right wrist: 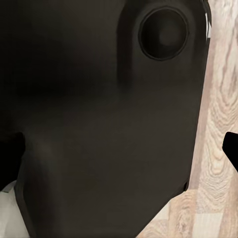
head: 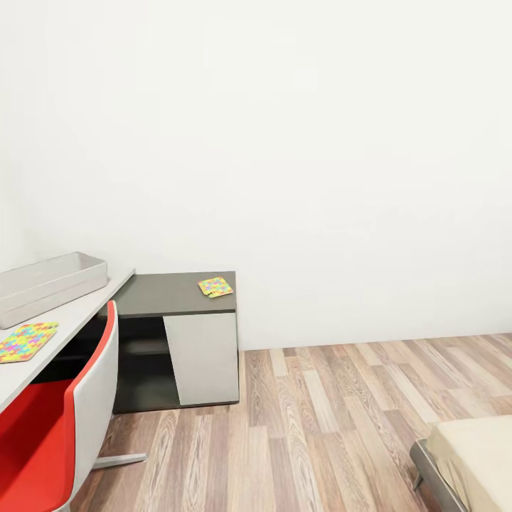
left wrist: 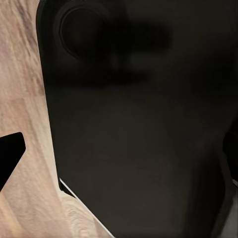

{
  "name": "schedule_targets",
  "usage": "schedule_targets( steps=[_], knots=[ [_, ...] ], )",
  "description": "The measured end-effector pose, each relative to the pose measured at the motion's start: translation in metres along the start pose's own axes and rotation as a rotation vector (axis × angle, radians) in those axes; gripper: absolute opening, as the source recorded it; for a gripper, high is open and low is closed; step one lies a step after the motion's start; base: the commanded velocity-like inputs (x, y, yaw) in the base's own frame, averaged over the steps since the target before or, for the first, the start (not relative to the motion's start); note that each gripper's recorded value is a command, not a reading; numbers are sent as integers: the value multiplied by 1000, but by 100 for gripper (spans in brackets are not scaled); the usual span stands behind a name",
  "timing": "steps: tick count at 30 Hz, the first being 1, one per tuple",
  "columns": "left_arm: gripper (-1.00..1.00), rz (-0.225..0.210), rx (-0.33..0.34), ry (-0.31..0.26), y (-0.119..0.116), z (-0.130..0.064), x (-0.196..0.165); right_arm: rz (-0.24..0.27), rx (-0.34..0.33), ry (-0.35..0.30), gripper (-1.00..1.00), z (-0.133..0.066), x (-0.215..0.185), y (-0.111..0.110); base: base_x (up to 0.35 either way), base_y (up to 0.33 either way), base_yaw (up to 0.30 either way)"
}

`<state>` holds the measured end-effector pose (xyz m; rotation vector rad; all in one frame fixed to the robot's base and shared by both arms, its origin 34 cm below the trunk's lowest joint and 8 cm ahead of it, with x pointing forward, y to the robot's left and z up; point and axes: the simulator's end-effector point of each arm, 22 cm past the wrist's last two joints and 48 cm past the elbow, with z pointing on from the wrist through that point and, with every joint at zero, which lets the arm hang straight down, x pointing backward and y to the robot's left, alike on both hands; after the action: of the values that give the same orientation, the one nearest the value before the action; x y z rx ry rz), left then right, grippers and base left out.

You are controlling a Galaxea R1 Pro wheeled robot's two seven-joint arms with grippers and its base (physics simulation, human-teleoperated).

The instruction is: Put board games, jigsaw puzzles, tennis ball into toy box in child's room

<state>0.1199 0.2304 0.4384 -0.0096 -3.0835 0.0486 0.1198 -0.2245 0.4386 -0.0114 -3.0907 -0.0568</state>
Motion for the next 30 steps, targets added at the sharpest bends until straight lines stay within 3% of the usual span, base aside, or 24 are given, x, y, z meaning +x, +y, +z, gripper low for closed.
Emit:
schedule_targets(
  steps=[8,17,30],
  knots=[
    [100,1,0,0,0,0,0,1,-2,-2,100,0,0,2,-54,0,0],
    [100,1,0,-2,0,0,-1,3,-1,-2,100,0,-1,1,-222,0,-19],
    [100,4,0,-4,0,0,-1,6,-1,-2,100,0,-1,0,-274,0,-200]
  ],
)
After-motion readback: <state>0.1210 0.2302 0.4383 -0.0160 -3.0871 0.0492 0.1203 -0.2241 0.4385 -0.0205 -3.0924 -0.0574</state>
